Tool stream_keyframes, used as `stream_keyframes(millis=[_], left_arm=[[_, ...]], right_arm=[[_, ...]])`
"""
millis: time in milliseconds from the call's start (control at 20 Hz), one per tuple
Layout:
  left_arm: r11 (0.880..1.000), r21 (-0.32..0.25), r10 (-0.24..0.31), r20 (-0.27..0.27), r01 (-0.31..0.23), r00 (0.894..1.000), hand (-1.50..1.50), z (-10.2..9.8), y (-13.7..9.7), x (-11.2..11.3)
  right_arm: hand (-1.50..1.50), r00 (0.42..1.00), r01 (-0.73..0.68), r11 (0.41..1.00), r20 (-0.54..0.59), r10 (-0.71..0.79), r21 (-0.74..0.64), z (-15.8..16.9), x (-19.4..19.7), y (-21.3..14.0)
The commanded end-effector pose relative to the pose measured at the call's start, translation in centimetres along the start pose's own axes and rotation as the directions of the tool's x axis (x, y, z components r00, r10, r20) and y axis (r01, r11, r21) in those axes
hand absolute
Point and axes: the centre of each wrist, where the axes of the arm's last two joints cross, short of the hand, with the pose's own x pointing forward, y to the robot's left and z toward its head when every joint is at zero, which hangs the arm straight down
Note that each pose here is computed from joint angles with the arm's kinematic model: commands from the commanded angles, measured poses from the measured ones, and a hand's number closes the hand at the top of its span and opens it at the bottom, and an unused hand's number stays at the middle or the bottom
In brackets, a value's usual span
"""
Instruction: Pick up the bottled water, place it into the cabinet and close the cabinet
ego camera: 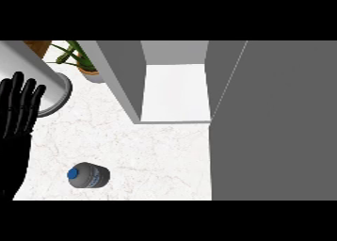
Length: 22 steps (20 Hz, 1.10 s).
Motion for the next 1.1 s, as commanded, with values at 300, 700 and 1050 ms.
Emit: stream_keyframes(millis=[300, 700, 1050], left_arm=[[0.932, -0.063, 0.329, -0.272, -0.358, 0.904, -1.50, 5.5, -4.7, -0.9], [0.912, 0.004, 0.380, -0.381, -0.409, 0.843, -1.50, 11.3, -2.7, 1.2], [0.914, -0.015, 0.368, -0.385, -0.405, 0.846, -1.50, 13.9, -0.8, 3.8]], right_arm=[[-1.50, 0.944, 0.281, 0.960, -0.178, -0.279, -0.014, 3.3, -0.9, 2.0], [-1.50, 0.886, 0.387, 0.922, -0.273, -0.374, -0.006, 6.3, 2.8, 0.4], [-1.50, 0.879, 0.407, 0.913, -0.265, -0.395, -0.012, 8.9, 2.0, 1.7]])
